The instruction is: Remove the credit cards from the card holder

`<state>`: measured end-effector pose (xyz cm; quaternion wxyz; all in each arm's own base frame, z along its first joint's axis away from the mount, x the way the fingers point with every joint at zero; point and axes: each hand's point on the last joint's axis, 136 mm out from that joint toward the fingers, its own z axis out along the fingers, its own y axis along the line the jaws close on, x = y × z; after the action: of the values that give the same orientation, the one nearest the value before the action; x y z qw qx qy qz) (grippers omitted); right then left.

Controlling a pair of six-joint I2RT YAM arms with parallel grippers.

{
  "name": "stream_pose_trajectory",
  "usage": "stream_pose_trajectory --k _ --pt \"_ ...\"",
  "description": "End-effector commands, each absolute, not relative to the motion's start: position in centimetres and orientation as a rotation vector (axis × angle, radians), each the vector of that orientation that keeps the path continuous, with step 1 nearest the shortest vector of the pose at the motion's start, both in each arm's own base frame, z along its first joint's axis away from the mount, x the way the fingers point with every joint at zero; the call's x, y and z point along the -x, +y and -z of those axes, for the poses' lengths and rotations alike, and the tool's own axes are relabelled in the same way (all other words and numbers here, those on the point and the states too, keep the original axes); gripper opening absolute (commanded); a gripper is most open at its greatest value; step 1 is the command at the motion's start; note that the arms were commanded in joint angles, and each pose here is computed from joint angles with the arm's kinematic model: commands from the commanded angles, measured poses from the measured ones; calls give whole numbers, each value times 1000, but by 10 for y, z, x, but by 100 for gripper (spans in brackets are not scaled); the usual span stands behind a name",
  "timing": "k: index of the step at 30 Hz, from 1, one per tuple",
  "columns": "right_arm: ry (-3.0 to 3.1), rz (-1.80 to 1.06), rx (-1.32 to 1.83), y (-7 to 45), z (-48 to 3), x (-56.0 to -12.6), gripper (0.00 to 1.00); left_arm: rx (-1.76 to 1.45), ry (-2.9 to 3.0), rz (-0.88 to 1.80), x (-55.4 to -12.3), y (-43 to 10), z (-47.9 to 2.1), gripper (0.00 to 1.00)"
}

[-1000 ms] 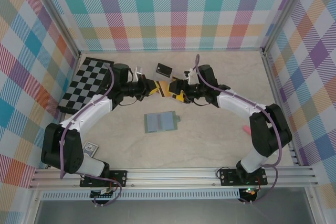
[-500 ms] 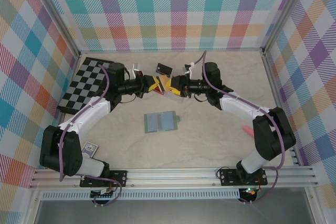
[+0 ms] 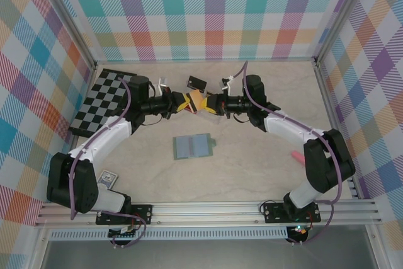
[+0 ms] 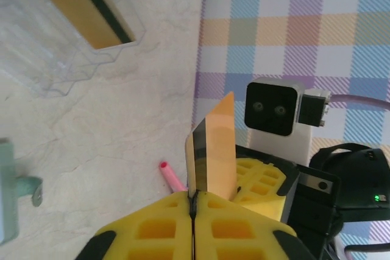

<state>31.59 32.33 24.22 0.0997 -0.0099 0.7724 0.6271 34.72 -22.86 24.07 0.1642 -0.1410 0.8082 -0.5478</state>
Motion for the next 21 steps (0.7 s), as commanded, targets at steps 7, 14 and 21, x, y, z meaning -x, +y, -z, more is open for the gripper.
stream_pose_trajectory --k 7,14,21 --pt "2286 -1466 215 302 -256 -322 0 444 2497 928 -334 -164 -204 80" --pt "2274 -962 455 273 -251 -346 0 405 2526 600 -323 -124 -186 99" --pt "2141 -631 813 264 -241 -368 0 402 2543 458 -315 -106 -179 100"
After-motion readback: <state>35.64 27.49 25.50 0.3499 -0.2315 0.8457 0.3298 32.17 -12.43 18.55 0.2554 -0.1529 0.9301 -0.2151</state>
